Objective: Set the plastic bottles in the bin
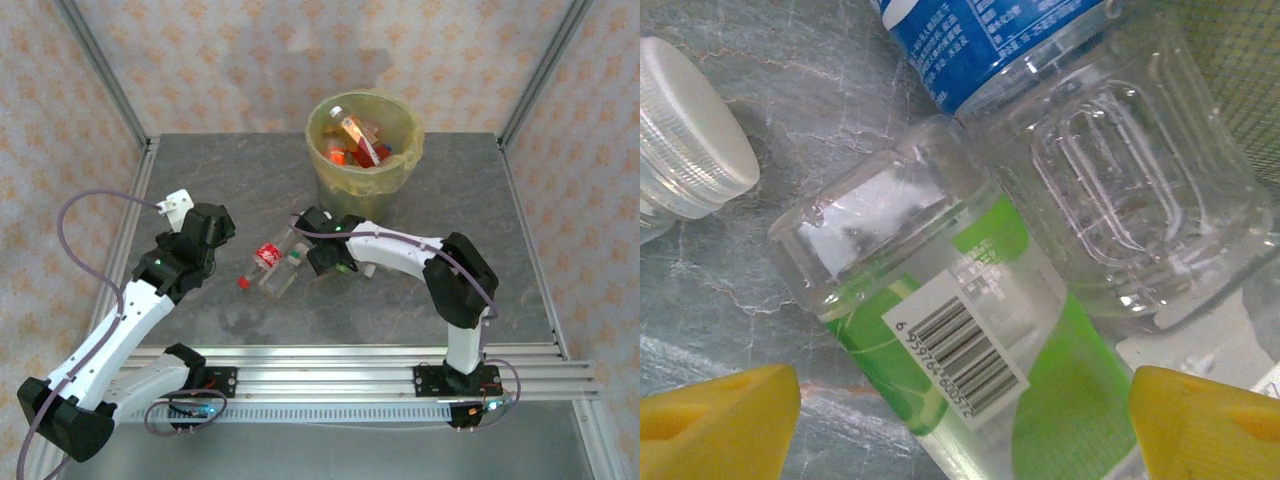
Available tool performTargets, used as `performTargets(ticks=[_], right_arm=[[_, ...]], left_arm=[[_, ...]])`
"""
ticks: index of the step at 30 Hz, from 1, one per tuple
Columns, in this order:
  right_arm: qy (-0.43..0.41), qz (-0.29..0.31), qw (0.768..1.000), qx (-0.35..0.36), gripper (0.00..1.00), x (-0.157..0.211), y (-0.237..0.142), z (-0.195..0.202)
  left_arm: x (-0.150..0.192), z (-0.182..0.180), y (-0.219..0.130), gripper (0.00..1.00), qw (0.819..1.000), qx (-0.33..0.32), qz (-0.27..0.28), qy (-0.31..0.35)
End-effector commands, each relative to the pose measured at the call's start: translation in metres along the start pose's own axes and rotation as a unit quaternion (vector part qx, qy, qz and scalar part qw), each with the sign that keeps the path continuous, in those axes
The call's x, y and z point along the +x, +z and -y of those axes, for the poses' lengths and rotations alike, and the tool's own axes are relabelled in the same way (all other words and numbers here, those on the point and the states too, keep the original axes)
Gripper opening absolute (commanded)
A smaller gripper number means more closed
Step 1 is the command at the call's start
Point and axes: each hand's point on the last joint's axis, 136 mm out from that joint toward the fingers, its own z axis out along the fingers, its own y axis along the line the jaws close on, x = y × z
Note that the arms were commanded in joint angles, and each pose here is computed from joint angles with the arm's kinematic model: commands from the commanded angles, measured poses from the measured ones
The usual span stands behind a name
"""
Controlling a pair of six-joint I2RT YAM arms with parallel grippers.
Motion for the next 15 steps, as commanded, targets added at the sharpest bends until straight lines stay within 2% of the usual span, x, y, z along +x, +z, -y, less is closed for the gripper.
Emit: performTargets(ticks=[1, 10, 15], right_arm=[[-0.009, -0.006, 1.000, -0.005, 0.83, 0.000, 0.003, -0.006], [0.007, -0.037, 0.998, -0.054, 0.70, 0.026, 0.005, -0.021], [0.014, -0.042, 0.997, -0.060, 0.68, 0.033, -0.002, -0.021]], left_arm=[[-0.001, -0.015, -0.001, 1.00, 1.000, -0.027, 0.007, -0.005], [-0.001, -0.014, -0.001, 1.00, 1.000, -0.025, 0.007, -0.009], [-0.001, -0.014, -0.001, 1.00, 1.000, -0.025, 0.007, -0.010]])
